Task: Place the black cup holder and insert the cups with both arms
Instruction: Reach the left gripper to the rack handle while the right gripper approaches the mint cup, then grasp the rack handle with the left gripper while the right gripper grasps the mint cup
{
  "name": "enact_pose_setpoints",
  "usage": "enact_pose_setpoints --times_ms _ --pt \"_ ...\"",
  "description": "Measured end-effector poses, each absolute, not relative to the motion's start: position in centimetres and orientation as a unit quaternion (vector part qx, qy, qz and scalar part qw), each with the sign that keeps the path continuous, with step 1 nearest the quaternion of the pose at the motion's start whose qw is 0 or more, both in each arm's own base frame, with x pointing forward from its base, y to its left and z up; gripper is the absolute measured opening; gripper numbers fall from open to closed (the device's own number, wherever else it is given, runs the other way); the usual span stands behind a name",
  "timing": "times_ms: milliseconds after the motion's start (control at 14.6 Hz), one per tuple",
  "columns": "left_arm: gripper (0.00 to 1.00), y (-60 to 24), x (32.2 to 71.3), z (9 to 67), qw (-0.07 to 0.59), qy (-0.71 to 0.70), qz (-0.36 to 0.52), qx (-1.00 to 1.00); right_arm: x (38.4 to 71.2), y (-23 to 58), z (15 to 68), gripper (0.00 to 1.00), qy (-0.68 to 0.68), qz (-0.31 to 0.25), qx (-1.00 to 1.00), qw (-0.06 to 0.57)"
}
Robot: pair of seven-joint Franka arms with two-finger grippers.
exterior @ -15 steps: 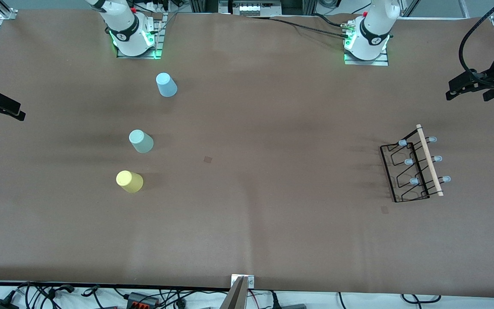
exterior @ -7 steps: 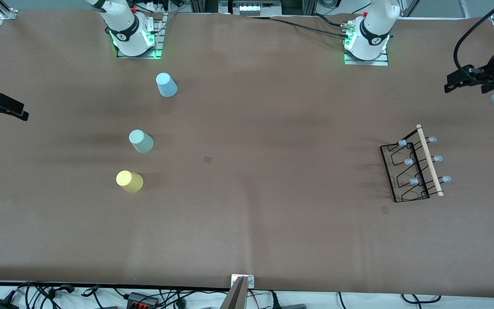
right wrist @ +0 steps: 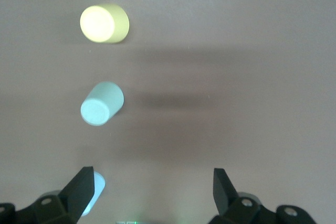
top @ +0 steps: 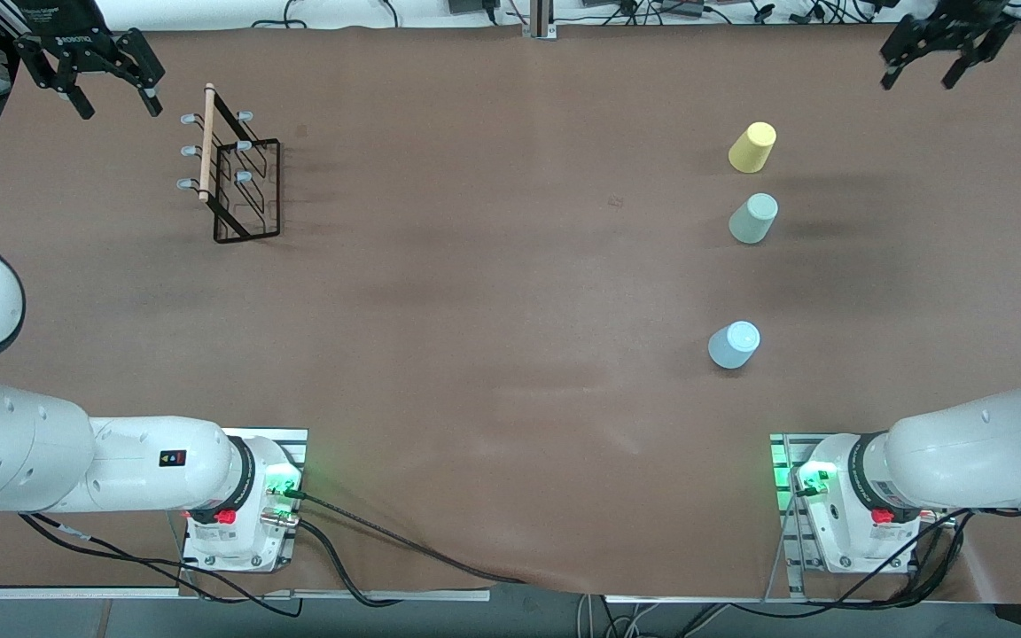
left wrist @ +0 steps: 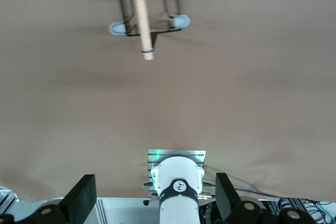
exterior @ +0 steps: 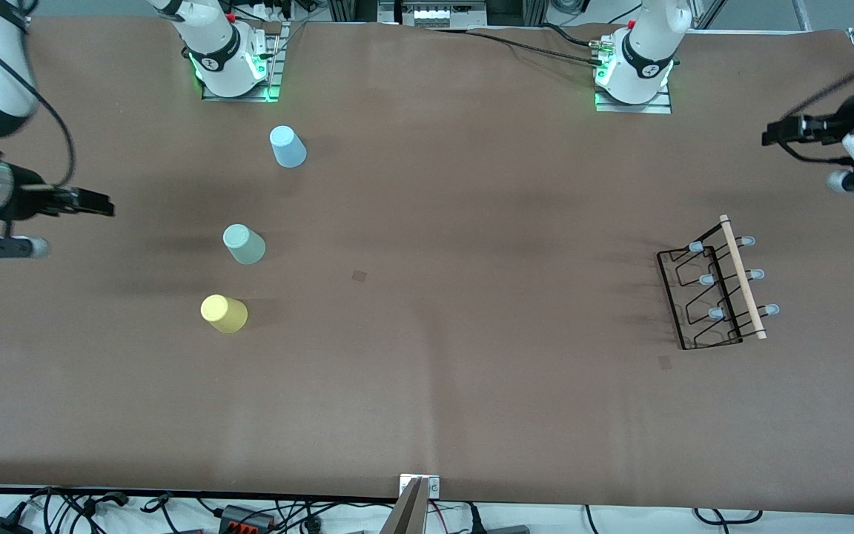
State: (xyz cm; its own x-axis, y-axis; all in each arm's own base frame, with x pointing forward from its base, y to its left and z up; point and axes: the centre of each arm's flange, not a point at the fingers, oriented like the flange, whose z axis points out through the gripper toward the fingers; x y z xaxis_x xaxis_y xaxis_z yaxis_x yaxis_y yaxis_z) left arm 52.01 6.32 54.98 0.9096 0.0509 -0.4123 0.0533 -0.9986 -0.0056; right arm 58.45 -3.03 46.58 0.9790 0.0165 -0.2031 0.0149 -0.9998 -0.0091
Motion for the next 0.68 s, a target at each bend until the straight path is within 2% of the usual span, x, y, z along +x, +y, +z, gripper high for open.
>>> enact_pose_setpoints --times_ms 273,683 --pt "1.0 11.2 55.1 47.4 0.001 0.054 -0.175 0.983 55.5 -2.2 39.0 1.0 0.013 0.064 -0.998 0.002" --pt "1.0 7.7 56.8 38.9 -0.011 0.015 -0.071 0.997 53.1 4.7 35.9 1.0 0.056 0.036 -0.998 -0.003"
